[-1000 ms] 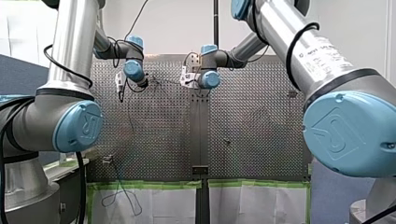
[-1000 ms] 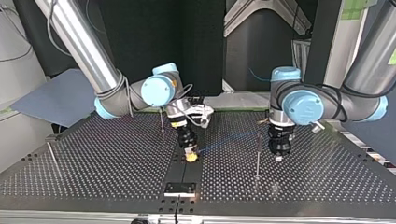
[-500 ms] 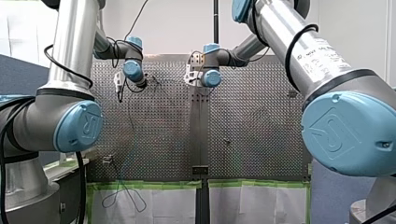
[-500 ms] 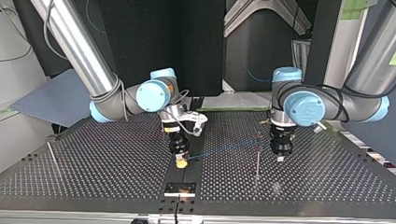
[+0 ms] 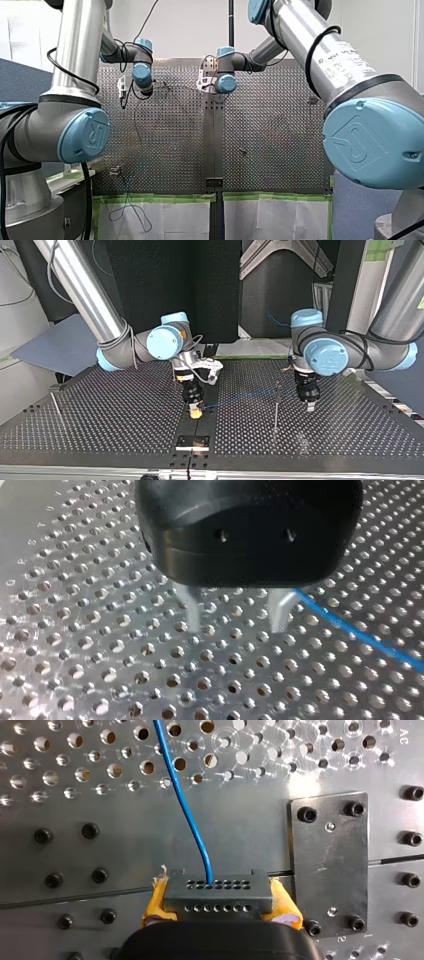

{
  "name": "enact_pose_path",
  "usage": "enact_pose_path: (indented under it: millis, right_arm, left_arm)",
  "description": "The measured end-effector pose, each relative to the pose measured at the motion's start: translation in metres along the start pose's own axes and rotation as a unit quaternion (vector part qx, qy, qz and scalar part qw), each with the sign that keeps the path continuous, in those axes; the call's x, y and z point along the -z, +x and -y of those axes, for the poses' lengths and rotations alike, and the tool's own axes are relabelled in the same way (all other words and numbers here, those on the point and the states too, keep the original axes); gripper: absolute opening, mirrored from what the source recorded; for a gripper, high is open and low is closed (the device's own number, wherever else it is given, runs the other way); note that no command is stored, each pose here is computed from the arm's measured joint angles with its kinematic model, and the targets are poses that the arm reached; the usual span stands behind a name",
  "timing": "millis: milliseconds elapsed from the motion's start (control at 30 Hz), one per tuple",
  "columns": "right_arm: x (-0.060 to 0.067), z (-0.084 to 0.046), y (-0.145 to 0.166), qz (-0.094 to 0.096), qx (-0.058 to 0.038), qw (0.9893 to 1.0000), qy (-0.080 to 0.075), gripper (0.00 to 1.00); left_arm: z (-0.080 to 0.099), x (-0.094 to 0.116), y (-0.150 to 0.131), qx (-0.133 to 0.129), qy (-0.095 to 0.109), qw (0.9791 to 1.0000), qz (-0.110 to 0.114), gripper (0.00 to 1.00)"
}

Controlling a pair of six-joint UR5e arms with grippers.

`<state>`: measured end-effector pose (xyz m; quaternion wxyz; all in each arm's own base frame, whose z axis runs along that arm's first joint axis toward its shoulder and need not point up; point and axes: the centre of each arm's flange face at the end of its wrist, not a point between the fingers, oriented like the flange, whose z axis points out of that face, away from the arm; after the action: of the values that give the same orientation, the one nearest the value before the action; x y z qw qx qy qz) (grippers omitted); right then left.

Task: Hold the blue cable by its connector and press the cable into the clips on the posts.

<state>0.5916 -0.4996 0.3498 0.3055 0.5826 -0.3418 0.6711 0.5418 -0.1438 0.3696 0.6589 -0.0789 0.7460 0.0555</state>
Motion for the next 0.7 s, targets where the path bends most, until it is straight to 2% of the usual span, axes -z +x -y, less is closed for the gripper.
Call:
enact_pose_path:
  millis: [233, 300, 467, 700]
  right_arm:
    - [0.002, 0.005, -0.001, 0.006, 0.0014, 1.0000, 0.007, 0.00]
    - [0.003, 0.007, -0.002, 0.007, 0.0014, 0.9999, 0.010, 0.00]
    - [0.004, 0.011, -0.002, 0.007, 0.0019, 0.9999, 0.014, 0.00]
    - [0.005, 0.017, -0.002, 0.009, 0.0022, 0.9997, 0.022, 0.00]
  left_arm:
    - [-0.003, 0.015, -0.005, 0.001, -0.026, 0.9995, -0.017, 1.00]
    - [-0.002, 0.021, -0.008, 0.007, -0.027, 0.9994, -0.020, 1.00]
    - [0.001, 0.045, -0.010, 0.014, -0.015, 0.9991, -0.037, 1.00]
    - [0.007, 0.074, 0.002, 0.001, 0.015, 0.9982, -0.058, 1.00]
